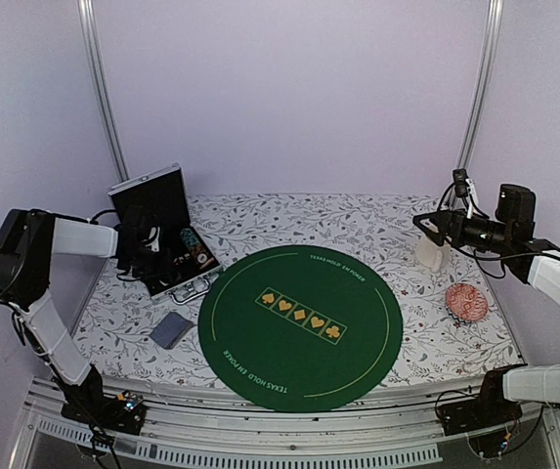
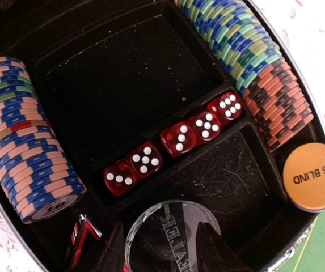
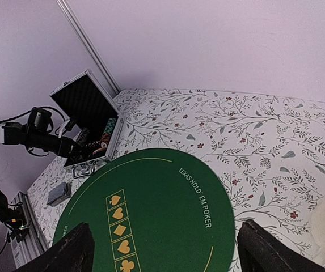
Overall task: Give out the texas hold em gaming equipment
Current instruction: Pick up the dealer button from the chip case.
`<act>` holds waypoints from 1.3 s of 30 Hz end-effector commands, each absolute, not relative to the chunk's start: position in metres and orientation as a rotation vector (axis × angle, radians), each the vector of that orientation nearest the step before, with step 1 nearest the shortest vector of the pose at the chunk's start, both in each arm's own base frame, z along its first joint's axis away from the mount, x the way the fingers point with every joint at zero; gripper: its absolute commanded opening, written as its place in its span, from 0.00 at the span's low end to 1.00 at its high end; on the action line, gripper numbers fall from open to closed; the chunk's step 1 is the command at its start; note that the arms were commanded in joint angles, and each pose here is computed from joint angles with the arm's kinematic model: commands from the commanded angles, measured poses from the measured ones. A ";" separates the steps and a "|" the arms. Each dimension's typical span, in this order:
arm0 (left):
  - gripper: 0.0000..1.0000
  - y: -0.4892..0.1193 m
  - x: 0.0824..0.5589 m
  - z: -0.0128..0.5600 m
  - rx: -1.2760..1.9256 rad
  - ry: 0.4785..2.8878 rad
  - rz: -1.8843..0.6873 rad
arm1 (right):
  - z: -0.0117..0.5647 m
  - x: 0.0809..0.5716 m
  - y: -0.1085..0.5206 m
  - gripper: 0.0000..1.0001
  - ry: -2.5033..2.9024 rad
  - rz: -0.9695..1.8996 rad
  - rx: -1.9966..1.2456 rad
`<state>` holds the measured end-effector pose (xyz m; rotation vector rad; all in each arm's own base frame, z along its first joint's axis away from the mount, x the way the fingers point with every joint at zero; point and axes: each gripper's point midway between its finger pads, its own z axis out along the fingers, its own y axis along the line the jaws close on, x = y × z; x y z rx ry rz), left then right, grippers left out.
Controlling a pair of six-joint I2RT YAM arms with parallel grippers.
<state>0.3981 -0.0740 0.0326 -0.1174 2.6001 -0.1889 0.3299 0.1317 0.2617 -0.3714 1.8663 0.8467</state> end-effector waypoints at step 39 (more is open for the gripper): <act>0.25 -0.163 0.426 0.055 0.233 2.499 -0.438 | 0.266 0.325 0.135 0.89 1.838 0.849 -0.408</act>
